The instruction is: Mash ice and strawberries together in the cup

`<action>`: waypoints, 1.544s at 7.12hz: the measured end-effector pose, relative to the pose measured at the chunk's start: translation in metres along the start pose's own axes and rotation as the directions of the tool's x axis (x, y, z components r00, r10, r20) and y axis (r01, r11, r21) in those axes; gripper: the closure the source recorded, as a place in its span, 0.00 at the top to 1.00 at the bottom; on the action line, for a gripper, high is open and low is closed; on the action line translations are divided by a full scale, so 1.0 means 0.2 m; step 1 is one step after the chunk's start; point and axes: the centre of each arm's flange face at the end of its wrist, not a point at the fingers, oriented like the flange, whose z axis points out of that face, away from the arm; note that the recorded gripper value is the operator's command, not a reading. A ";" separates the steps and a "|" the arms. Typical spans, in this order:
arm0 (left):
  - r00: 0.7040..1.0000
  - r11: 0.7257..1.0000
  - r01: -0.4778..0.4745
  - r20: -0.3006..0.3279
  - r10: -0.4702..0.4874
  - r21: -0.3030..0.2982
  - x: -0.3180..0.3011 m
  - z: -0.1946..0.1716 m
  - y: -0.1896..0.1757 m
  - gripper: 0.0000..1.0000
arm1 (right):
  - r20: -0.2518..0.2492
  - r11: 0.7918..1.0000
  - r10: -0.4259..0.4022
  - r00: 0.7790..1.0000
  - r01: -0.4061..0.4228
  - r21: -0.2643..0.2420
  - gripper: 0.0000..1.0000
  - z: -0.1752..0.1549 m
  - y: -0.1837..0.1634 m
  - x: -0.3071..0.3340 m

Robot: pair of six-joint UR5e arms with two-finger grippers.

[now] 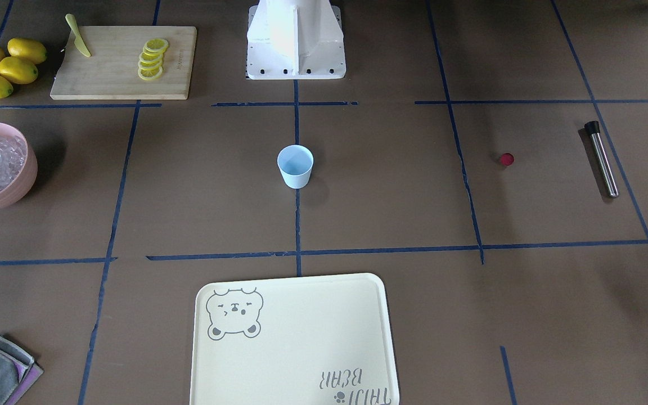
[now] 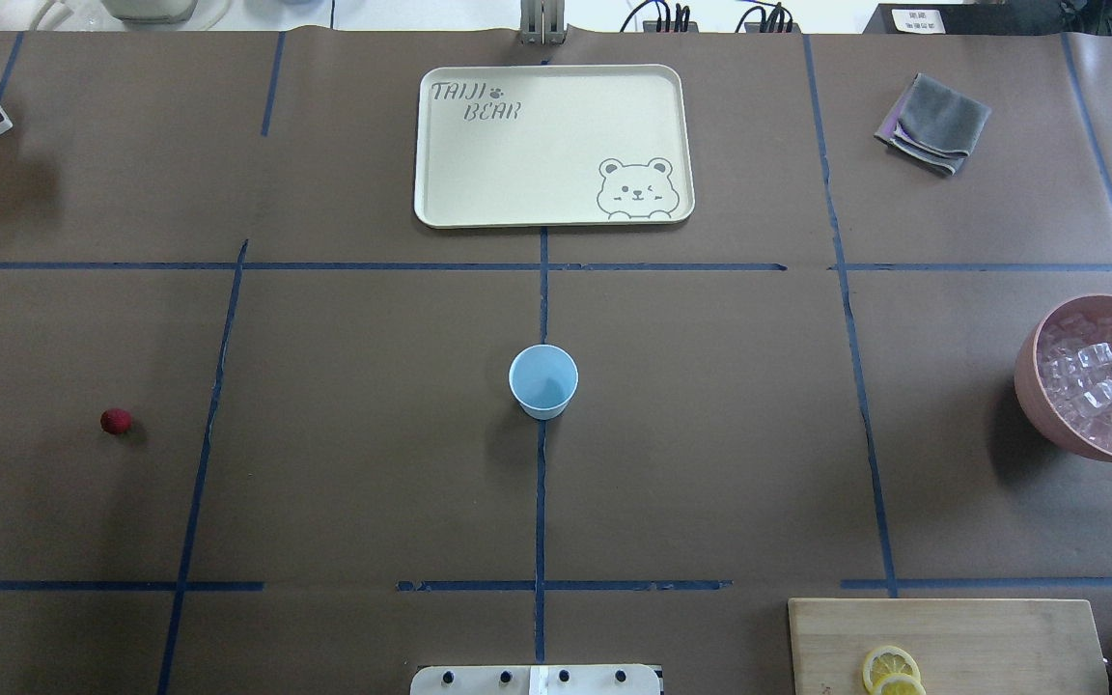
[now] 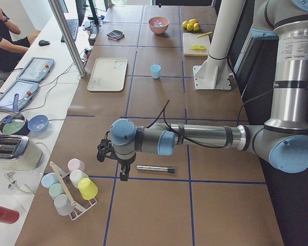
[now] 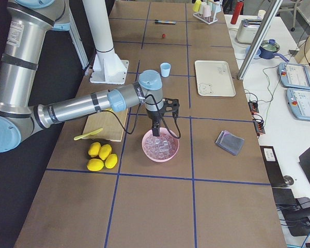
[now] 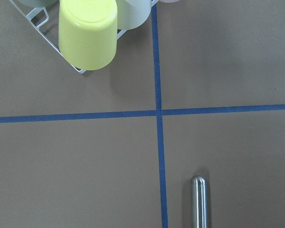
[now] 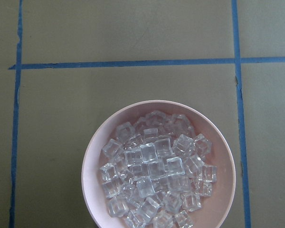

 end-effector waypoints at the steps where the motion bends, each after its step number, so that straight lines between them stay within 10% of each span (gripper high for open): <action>1: 1.000 1.000 -0.001 -0.001 0.001 0.002 0.00 0.00 0.01 1.00 | 0.010 1.000 0.015 1.000 -0.015 0.003 0.97 0.04 0.06 0.01; 11: 1.000 1.000 -0.012 -0.002 0.012 0.012 0.03 -0.03 0.01 1.00 | -0.042 0.994 0.030 0.999 -0.034 -0.100 0.90 0.53 -0.04 -0.21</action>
